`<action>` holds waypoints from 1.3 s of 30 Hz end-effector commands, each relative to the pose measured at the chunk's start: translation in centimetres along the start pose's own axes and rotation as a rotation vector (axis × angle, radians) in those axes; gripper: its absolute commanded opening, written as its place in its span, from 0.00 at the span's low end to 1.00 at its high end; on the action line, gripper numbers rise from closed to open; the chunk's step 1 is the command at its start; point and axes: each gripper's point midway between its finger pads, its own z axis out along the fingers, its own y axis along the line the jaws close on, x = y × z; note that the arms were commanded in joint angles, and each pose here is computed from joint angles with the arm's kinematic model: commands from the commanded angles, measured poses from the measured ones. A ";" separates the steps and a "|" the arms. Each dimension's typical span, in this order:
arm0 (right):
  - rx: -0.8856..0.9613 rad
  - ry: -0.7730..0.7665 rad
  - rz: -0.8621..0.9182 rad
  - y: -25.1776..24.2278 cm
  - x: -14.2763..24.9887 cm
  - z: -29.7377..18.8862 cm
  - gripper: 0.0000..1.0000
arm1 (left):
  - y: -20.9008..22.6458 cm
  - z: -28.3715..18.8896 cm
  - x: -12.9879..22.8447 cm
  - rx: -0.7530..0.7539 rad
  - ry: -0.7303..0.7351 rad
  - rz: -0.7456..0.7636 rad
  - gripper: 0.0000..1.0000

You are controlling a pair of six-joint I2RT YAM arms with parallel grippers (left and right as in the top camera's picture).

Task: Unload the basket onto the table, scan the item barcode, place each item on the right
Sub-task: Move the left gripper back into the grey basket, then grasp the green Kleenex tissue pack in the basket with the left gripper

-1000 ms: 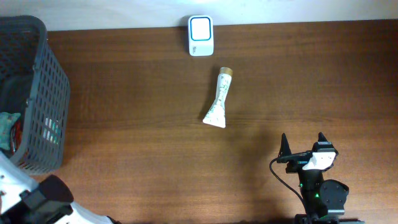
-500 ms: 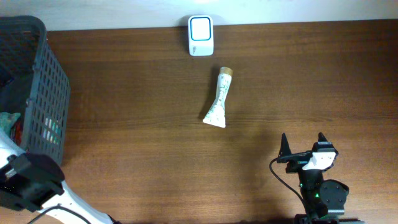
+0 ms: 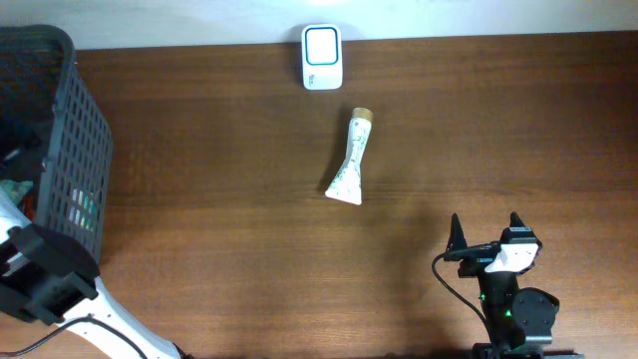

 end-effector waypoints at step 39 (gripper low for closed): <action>-0.004 0.003 0.003 0.1 0.3 0.0 0.99 | -1.7 7.7 5.6 0.036 0.218 0.045 0.95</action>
